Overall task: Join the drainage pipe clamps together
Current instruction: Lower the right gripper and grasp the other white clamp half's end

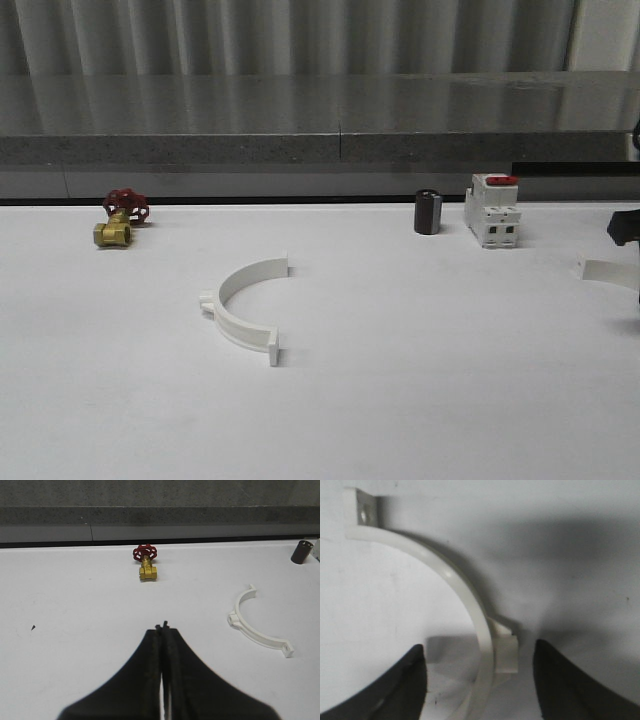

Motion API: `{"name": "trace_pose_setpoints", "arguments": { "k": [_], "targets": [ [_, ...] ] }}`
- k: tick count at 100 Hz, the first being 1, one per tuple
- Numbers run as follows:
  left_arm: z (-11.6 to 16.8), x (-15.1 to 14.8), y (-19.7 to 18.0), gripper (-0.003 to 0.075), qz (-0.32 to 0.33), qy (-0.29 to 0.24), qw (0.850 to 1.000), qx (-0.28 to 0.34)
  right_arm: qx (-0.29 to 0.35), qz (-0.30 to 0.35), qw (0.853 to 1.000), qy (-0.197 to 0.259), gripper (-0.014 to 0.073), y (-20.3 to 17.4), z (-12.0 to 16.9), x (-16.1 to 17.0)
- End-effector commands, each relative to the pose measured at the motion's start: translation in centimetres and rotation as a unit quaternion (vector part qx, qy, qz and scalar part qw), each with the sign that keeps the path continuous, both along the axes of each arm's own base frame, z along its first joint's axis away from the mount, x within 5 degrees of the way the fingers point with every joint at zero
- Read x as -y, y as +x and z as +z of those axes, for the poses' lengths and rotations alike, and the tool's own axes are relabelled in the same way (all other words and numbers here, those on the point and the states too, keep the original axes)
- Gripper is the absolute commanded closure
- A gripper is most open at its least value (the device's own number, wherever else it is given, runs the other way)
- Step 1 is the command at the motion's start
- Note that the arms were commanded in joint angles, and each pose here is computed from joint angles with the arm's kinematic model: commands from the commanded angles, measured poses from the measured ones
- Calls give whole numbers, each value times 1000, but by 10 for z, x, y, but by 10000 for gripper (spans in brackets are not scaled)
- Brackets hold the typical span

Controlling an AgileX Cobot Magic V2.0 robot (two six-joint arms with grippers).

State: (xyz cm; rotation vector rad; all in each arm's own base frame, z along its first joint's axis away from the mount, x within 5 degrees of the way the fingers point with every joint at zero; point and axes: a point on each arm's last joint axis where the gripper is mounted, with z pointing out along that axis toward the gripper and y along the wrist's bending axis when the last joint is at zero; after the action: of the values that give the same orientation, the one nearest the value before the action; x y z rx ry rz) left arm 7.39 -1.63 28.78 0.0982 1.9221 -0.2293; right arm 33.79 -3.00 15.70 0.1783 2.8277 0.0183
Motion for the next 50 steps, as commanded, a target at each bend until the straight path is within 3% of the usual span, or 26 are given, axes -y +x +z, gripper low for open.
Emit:
{"name": "trace_pose_setpoints", "arguments": {
  "k": [1, 5, 17, 50],
  "targets": [
    [15, 0, 2, 740, 0, -10, 999, 46, 37, -5, 999, 2, 307, 5, 20, 2],
    [15, 0, 2, 740, 0, -10, 999, 46, 37, -7, 999, 4, 395, 5, 20, 2],
    [15, 0, 2, 740, 0, -10, 999, 46, 36, -8, 999, 5, 548, 5, 20, 2],
    [15, 0, 2, 740, 0, -10, 999, 46, 37, -9, 999, 6, 571, 4, 22, 2]
  ]
}}
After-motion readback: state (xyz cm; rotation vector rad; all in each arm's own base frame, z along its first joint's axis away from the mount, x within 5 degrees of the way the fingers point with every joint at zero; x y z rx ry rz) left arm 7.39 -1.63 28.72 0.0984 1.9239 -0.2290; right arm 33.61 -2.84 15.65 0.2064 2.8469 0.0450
